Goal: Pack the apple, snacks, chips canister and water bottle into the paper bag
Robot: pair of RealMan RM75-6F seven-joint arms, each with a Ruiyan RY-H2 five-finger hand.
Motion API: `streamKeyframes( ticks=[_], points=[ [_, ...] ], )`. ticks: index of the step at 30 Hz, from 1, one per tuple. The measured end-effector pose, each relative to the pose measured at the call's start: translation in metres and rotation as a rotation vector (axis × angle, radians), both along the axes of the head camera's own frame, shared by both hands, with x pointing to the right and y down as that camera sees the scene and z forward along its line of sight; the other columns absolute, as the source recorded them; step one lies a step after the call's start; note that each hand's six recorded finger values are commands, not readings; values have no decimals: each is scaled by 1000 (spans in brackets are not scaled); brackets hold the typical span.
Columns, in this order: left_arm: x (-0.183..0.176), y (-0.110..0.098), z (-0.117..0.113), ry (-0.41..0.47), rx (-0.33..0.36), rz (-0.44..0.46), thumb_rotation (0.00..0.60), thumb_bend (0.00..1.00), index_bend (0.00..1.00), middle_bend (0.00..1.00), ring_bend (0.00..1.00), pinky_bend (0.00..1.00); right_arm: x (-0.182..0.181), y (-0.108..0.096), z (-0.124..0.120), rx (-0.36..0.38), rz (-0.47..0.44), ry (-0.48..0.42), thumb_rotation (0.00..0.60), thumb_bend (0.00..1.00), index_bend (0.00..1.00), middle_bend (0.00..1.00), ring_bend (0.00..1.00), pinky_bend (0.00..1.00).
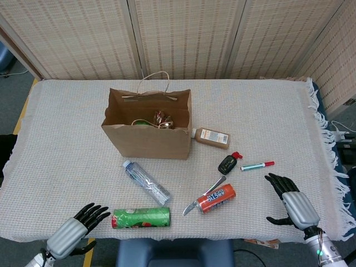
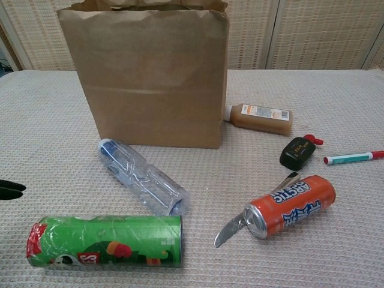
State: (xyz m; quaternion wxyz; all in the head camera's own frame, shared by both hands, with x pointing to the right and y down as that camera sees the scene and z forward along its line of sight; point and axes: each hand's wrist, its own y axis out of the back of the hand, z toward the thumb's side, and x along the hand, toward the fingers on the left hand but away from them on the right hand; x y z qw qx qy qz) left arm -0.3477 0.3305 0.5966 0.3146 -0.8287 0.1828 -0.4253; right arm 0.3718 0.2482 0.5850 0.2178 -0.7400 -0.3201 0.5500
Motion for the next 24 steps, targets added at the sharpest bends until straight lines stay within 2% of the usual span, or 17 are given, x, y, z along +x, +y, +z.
streamKeyframes(
  ticks=[10,17,24],
  points=[
    [48,-3,19,49,-84,-5,600,332,0,0,0,23,1,0,0,-4,5,-3,600,0,0,0,0,0],
    [78,-10,36,56,-79,30,600,328,0,0,0,23,1,0,-1,-6,12,-9,600,0,0,0,0,0],
    [84,-16,52,25,-72,78,600,331,0,0,0,22,1,0,-1,-7,16,-11,600,0,0,0,0,0]
  ],
)
